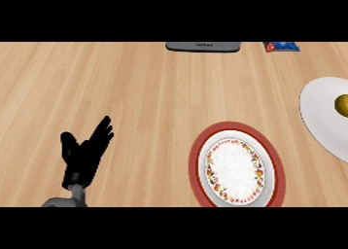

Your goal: Pick the lemon from the plate and place it in the plate

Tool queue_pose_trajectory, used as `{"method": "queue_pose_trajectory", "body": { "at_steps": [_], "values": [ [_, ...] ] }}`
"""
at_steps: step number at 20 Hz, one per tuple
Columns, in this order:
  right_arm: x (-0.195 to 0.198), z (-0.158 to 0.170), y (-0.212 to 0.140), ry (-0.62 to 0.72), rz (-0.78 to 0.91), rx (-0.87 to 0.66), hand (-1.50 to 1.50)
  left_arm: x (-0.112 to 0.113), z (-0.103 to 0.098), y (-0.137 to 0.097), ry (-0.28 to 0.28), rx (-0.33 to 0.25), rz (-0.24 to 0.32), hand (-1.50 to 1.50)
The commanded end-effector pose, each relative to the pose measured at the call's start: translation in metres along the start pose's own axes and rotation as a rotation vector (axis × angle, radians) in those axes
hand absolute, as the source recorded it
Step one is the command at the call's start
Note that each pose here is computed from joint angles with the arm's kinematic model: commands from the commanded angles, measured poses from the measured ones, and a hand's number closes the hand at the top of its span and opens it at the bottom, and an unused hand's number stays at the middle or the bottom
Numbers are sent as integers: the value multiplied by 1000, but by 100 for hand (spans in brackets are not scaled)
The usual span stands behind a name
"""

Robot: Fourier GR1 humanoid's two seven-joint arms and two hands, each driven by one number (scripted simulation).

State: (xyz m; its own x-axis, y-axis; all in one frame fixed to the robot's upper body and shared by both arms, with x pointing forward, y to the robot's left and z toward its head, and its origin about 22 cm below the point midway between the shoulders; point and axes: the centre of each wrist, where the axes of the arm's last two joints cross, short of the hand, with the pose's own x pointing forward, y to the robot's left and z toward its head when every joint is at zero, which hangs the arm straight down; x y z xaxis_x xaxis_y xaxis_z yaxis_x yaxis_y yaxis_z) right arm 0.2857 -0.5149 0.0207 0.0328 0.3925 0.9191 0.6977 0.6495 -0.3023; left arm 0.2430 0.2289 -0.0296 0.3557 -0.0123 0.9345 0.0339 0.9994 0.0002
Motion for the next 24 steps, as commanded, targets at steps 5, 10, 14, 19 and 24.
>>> {"method": "queue_pose_trajectory", "body": {
  "at_steps": [5,10,14,19,24],
  "values": [
    [-33,28,-69,40,-172,151,-150,9,1,3,4,4,2,0],
    [-47,46,-97,11,-166,257,-150,-17,10,0,24,18,2,0],
    [-59,64,-116,-1,-89,291,-150,-4,0,7,37,25,12,0],
    [-55,66,-145,5,-24,342,-150,-3,1,2,10,28,-8,0],
    [-68,84,-142,18,-10,307,-150,-14,17,26,6,32,24,0]
  ]
}}
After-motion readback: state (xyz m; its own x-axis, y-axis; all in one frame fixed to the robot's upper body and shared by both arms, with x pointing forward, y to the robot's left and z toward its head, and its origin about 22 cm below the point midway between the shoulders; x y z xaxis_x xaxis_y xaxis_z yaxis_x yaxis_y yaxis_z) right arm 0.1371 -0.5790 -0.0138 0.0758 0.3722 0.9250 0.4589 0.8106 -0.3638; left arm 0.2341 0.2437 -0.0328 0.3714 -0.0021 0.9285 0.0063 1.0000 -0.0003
